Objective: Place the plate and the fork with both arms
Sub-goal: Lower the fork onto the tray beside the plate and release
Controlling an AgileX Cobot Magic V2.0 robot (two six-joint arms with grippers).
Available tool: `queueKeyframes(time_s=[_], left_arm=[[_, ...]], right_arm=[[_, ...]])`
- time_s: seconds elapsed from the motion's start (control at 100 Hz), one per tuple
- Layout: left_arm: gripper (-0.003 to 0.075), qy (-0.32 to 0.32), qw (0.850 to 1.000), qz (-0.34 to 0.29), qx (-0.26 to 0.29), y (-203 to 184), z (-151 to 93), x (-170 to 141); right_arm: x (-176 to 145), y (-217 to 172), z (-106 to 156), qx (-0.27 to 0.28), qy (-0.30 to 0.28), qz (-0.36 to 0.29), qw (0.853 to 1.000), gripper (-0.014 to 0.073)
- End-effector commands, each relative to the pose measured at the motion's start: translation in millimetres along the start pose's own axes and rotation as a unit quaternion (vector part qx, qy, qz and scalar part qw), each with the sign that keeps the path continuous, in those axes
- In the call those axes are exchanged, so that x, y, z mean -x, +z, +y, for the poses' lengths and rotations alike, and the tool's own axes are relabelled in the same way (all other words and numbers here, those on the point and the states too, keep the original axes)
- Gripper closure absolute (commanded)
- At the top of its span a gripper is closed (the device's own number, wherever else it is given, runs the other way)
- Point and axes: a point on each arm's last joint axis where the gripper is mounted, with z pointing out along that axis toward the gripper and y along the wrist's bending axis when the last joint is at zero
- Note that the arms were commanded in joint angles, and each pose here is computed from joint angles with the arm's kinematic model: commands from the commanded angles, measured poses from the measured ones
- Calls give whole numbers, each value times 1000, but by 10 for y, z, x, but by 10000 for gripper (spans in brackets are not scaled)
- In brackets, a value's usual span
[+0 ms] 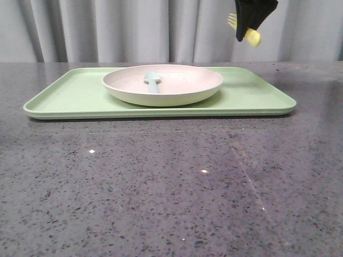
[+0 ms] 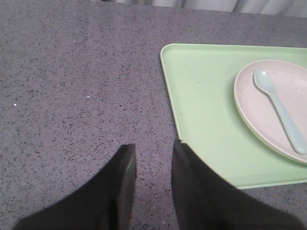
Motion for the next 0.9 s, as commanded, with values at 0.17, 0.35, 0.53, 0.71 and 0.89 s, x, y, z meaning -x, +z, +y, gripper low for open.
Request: queueKeyframes(time_s=[0.17,0.35,0.53,0.71,0.89], left_arm=[[534,-8,998,-61,-2,-92,-25,153],[534,-8,998,-64,-1,-93,-25,157],[534,-8,998,-64,-1,-93,-25,157],[534,-8,998,-64,-1,-93,-25,157],[534,-8,998,-64,-1,-93,-25,157]], right_arm=[[-190,-43,-160,-26,10,56,998,631],[-244,81,-174,-28,10,64,998,629],[-241,87,-169,-25,10,61,998,483],[-241,87,-165,-23,11,61,998,288],[-241,69,-164,-22,11,60,998,288]])
